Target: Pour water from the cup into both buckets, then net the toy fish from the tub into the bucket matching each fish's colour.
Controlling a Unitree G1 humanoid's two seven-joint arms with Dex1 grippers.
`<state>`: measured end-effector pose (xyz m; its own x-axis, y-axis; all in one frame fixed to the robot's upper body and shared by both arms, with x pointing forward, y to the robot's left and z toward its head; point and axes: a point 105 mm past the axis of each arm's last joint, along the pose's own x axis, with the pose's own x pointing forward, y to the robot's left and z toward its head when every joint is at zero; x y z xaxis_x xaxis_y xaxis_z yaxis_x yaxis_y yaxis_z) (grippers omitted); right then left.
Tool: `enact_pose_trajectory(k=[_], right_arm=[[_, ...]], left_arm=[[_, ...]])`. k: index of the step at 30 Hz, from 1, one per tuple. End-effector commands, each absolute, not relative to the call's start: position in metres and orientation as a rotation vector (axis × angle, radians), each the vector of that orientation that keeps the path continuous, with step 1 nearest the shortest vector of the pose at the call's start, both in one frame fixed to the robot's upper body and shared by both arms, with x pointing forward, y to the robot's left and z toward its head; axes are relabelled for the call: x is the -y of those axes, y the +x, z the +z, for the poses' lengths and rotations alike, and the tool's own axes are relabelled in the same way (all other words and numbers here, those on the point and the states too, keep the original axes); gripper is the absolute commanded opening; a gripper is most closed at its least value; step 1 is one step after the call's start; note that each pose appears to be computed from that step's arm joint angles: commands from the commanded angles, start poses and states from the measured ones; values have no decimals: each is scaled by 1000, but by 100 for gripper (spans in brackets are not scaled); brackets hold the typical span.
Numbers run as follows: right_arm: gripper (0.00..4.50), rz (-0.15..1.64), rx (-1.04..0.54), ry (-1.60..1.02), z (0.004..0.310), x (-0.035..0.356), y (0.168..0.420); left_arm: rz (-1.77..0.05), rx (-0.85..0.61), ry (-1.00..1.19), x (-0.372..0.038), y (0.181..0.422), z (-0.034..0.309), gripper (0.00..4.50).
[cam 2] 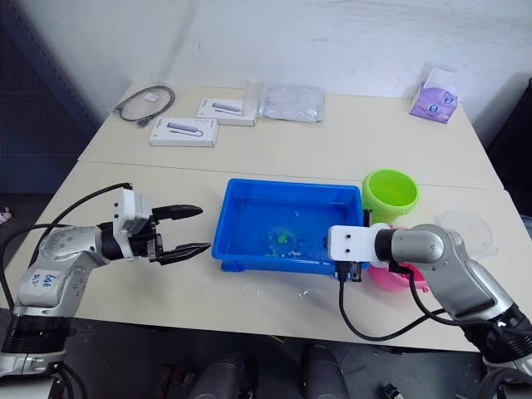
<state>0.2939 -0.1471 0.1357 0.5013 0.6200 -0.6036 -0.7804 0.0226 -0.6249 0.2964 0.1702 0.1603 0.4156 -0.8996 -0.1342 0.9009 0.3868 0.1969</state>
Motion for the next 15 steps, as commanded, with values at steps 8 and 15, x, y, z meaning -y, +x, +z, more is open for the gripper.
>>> enact_pose_trajectory(k=[8,15], right_arm=[[0,1185,-293,-814,152,131,280],[0,1079,-369,-527,175,135,291]], left_arm=[[-1157,21,280,-168,298,167,444],[-1153,17,275,-168,298,164,444]])
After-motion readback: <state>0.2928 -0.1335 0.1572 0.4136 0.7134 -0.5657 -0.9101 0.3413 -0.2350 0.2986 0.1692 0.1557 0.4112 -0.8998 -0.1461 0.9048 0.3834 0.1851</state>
